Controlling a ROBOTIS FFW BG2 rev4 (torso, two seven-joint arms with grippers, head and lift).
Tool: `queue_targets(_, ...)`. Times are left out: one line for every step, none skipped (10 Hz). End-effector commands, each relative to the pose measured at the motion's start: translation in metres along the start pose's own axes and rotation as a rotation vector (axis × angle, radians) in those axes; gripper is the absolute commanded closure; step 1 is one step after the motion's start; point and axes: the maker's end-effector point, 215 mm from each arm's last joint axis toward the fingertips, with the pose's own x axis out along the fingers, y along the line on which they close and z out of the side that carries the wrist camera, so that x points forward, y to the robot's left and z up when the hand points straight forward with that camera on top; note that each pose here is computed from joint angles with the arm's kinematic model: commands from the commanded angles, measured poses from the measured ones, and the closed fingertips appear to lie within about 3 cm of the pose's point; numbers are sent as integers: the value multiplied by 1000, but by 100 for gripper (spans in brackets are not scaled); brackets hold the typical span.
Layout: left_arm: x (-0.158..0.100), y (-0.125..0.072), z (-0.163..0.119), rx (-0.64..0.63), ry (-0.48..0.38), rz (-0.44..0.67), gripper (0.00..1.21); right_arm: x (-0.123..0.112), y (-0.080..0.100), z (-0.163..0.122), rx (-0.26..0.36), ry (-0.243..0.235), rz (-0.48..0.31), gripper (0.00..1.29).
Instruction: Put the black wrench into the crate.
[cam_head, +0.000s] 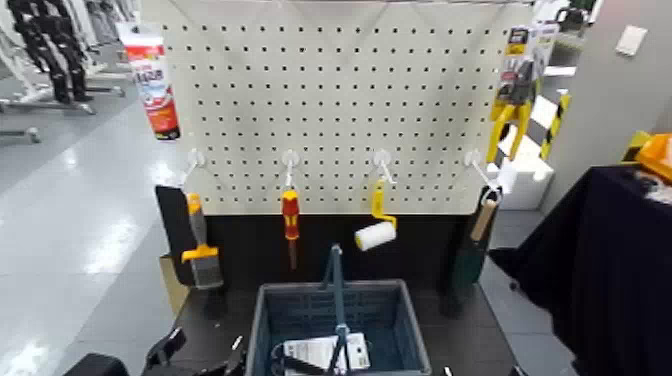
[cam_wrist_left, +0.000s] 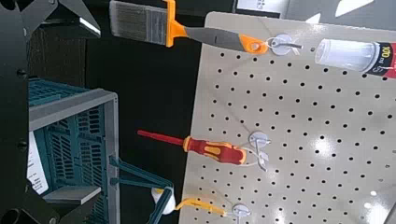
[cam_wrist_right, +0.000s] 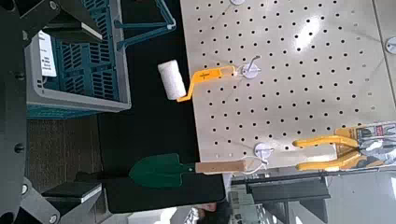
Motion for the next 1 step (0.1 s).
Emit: queue_targets(0, 0, 0, 0, 2, 0, 13, 1, 0, 3, -20, -4, -1, 17)
